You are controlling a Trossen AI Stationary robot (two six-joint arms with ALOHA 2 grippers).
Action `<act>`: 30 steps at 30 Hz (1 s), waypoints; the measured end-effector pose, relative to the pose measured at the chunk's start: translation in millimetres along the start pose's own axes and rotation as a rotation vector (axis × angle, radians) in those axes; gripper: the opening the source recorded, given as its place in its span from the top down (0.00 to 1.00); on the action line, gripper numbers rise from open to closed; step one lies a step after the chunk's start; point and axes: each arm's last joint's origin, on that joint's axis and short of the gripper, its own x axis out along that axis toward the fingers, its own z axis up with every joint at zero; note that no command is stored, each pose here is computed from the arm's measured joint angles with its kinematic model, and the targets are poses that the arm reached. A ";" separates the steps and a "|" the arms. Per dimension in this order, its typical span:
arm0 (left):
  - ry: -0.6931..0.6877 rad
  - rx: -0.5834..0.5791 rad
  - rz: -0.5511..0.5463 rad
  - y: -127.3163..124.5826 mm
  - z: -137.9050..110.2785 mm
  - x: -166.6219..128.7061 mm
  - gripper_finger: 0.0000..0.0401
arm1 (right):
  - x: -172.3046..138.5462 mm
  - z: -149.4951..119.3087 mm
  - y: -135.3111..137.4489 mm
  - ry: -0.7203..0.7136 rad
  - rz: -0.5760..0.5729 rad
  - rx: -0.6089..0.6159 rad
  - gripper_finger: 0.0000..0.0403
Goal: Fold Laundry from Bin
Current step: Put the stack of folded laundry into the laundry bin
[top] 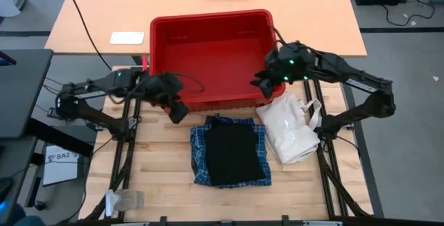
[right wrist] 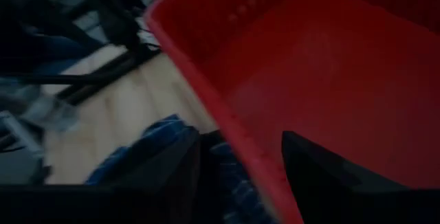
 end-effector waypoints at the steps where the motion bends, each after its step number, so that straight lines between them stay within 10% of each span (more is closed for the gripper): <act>1: -0.004 -0.005 0.002 -5.8 -3.2 -0.6 0.30 | -5.2 -2.0 4.1 -0.004 0.015 0.004 0.47; 15: 0.028 -0.025 0.026 -88.1 -52.3 19.5 0.30 | -25.6 -41.5 82.1 0.003 0.117 -0.032 0.47; 30: 0.040 -0.113 0.053 -129.5 -84.7 40.1 0.30 | -3.0 -103.0 159.7 0.089 0.078 0.186 0.47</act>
